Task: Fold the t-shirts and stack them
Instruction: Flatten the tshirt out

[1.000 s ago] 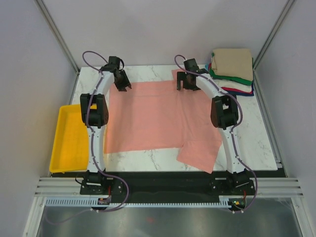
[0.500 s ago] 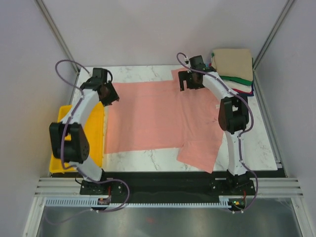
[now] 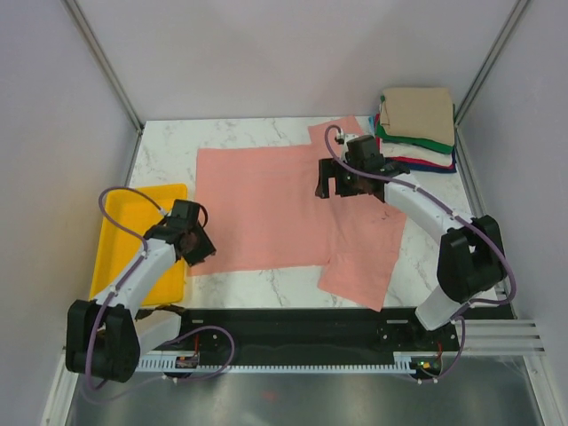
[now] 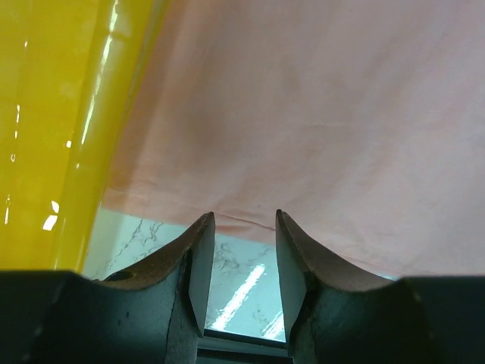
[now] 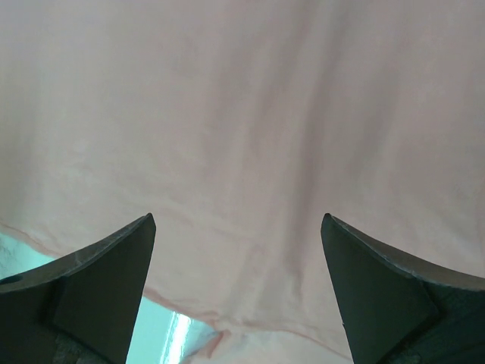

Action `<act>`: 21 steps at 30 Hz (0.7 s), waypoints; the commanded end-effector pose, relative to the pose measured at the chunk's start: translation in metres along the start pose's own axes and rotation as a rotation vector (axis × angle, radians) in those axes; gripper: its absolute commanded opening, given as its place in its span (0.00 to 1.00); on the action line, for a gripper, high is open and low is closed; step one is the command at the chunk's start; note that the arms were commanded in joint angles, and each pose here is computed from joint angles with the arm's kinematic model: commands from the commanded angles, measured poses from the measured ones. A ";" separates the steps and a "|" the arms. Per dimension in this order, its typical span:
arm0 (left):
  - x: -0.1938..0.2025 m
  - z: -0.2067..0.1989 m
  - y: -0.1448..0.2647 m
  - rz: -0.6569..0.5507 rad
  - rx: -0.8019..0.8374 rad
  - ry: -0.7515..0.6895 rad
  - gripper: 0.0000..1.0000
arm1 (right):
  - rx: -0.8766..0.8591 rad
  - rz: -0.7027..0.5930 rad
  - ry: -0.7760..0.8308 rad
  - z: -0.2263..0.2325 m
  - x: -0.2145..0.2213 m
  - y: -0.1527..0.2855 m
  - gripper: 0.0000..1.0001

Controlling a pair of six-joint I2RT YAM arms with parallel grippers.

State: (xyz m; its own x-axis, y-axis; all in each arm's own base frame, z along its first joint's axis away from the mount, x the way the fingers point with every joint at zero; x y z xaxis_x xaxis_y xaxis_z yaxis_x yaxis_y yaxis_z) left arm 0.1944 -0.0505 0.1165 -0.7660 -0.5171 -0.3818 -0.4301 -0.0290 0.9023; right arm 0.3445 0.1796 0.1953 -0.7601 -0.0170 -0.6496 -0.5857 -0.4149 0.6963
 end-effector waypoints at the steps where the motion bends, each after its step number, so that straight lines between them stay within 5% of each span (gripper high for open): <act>1: 0.009 0.008 -0.003 -0.029 -0.029 0.098 0.45 | -0.055 -0.032 -0.049 0.010 0.016 0.013 0.98; 8: -0.003 0.037 0.003 -0.157 -0.231 0.228 0.54 | -0.071 0.008 -0.061 0.009 0.046 0.022 0.98; 21: 0.023 0.051 -0.010 -0.098 -0.320 0.345 0.46 | -0.087 0.020 -0.056 0.006 0.067 0.038 0.98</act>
State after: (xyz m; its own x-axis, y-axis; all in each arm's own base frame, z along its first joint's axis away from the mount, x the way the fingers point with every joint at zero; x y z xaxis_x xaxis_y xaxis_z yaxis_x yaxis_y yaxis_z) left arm 0.1605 -0.0205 0.0925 -0.5726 -0.7149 -0.4012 -0.2981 -0.2743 0.9143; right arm 0.2700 0.1633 0.1716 -0.8091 0.0111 -0.5876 -0.5278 -0.4536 0.7181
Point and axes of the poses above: each gripper's point midway between its finger pads, its own y axis back along the fingers, its own z axis along the line the jaws close on, x = y × z, the point moved 7 cm from there along y, back along the fingers, and after that the axes turned 1 degree about -y, right-handed, at the moved point
